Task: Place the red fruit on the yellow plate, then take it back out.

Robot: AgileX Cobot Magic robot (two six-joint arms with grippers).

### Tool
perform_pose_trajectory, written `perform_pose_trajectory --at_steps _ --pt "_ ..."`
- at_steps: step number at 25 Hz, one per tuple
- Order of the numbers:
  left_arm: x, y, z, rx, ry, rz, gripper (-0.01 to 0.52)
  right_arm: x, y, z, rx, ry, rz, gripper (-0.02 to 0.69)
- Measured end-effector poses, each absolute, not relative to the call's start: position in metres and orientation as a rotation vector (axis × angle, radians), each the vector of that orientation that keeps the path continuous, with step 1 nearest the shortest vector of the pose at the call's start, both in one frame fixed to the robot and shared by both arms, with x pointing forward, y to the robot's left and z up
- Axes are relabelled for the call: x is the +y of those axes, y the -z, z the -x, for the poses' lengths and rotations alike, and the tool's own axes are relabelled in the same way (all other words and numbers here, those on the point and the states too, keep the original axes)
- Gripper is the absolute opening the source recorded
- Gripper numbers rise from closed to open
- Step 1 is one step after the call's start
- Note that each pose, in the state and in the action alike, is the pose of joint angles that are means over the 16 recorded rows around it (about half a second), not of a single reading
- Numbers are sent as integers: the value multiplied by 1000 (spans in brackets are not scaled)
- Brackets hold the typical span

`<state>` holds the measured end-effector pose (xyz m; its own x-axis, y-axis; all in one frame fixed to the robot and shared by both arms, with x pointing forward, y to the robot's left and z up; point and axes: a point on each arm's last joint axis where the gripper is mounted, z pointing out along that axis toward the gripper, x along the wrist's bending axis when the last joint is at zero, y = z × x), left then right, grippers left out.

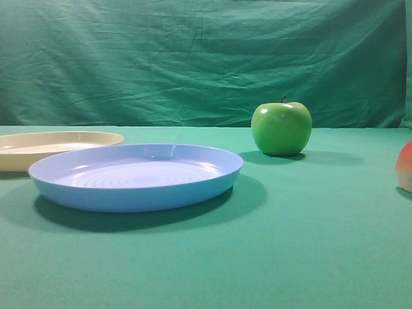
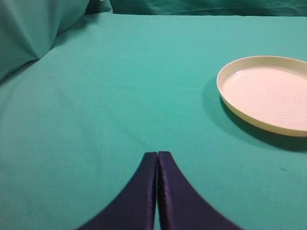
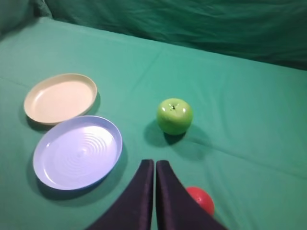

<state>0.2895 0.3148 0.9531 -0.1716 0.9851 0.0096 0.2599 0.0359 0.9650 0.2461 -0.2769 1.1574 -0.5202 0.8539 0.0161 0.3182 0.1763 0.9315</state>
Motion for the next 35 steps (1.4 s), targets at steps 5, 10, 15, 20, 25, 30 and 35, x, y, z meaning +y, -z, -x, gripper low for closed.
perform_pose_trajectory --at_steps 5,10,15,20,25,30,35 --pt "315 -953 -290 1542 -1189 -1306 0 -283 -1152 -224 1940 -1349 -1076 0" --pt "315 -953 -290 1542 -1189 -1306 0 -289 -1147 -210 1938 -1338 -1077 0" --pt "315 -953 -290 1542 -1189 -1306 0 -292 -1142 -208 1862 -1321 -1103 0" --pt "315 -953 -290 1542 -1189 -1306 0 -291 -1128 -219 1728 -1294 -1157 0" --pt "315 -953 -290 1542 -1189 -1306 0 -289 -1101 -236 1591 -1265 -1201 0" --pt "315 -953 -290 1542 -1189 -1306 0 -289 -1059 -257 1509 -1228 -1251 0" --pt "315 -953 -290 1542 -1189 -1306 0 -289 -1015 -275 1496 -1202 -1295 0"
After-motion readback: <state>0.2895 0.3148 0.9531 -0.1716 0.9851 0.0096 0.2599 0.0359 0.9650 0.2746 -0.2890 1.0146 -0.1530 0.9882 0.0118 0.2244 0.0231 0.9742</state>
